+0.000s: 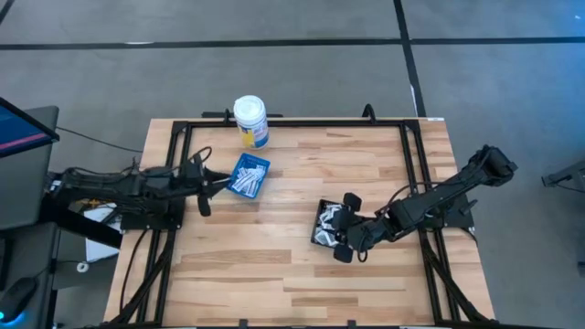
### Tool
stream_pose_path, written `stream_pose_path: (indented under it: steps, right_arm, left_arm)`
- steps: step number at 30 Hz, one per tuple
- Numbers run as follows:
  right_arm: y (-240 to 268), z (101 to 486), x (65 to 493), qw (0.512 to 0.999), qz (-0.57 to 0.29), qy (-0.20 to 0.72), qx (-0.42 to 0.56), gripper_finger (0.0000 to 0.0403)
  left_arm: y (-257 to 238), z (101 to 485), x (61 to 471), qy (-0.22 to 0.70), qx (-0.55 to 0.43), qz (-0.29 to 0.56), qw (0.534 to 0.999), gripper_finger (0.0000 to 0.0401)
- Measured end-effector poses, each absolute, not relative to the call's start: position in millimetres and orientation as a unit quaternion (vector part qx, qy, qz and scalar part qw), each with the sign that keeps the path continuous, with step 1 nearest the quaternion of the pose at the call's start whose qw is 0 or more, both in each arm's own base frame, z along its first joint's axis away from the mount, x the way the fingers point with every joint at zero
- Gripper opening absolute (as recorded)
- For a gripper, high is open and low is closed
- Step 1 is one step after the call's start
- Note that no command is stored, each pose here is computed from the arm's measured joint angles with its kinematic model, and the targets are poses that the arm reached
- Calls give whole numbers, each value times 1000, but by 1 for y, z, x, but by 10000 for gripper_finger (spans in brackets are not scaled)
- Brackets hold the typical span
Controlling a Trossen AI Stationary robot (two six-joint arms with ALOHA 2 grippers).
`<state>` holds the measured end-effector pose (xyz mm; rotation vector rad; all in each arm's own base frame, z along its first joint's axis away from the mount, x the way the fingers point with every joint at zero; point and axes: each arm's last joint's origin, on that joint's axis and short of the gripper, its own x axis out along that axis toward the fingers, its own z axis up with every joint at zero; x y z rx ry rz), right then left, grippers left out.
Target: Pick & Place First Aid Supplies
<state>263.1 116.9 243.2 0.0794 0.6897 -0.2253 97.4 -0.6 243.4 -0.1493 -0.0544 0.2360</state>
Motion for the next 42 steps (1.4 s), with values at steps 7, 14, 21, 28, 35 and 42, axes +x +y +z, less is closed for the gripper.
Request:
stream_pose_path:
  steps: [7, 14, 21, 28, 35, 42]
  right_arm:
    - [111, 235, 261, 931, -161, 326, 28, 92]
    - [91, 232, 248, 925, -196, 320, 57, 92]
    - [68, 244, 201, 945, -201, 240, 98, 92]
    - [53, 214, 151, 959, -177, 172, 136, 92]
    - [41, 205, 127, 974, -150, 100, 139, 92]
    - [37, 202, 117, 988, -114, 28, 105, 92]
  left_arm:
    - [1, 202, 99, -62, -47, 135, 988, 88]
    - [5, 193, 100, -44, -16, 178, 983, 88]
    - [9, 183, 105, -6, 17, 215, 977, 88]
    - [9, 178, 109, 22, 23, 213, 976, 88]
    - [8, 172, 114, 52, 31, 213, 975, 88]
    - [8, 168, 117, 76, 37, 212, 974, 88]
